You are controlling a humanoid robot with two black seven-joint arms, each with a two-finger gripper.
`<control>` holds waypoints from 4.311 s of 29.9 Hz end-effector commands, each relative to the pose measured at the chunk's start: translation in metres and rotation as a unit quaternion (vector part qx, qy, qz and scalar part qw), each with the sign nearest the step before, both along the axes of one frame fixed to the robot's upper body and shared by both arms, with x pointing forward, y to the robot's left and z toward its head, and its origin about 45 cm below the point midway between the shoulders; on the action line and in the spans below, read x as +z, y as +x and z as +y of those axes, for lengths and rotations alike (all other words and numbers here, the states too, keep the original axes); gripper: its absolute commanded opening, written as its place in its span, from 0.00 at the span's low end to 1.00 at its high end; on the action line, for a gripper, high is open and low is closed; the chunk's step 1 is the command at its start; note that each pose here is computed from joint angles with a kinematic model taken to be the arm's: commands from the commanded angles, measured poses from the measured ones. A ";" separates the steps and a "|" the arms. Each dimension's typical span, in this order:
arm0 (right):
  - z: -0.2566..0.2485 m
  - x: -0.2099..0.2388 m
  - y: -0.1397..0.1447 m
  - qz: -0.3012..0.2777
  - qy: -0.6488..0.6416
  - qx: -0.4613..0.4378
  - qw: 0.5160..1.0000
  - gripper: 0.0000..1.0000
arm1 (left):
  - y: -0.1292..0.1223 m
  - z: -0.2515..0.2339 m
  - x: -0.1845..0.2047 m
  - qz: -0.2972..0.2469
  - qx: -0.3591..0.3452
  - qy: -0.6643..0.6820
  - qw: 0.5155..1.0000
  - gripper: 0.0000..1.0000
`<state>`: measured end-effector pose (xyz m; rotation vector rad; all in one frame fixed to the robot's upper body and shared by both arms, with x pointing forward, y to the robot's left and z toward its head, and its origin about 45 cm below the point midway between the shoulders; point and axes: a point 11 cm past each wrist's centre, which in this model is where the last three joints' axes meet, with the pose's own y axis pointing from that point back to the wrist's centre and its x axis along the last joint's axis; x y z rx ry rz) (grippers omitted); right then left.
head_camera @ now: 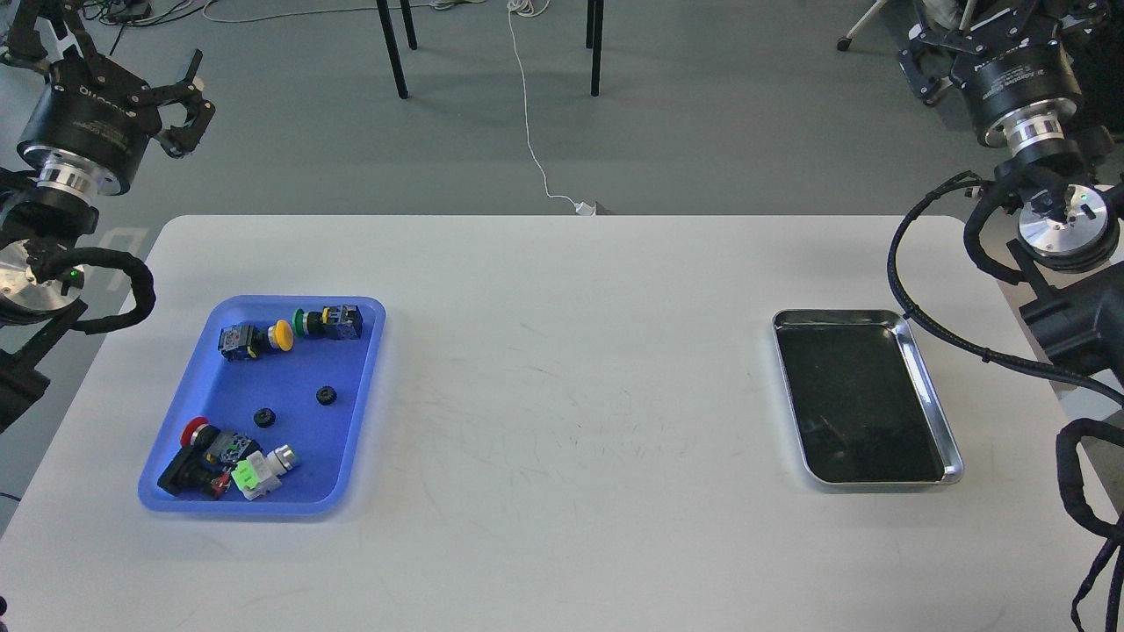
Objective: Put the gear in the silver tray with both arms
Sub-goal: 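Move the left gripper toward the blue tray, then lower the left gripper into the blue tray and grasp a black gear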
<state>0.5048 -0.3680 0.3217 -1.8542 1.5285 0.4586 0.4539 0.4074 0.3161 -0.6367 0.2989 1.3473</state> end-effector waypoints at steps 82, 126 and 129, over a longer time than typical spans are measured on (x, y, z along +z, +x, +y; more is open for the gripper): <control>0.013 -0.041 -0.025 0.013 0.007 0.031 0.999 0.99 | -0.152 0.019 -0.192 -0.052 -0.356 0.878 0.317 0.52; 0.005 -0.037 -0.026 0.008 0.002 0.024 1.000 0.99 | -0.153 0.017 -0.197 -0.044 -0.367 0.872 0.322 0.16; 0.004 -0.036 -0.026 0.007 0.002 0.023 1.000 0.99 | -0.138 0.012 -0.182 -0.048 -0.345 0.873 0.342 0.16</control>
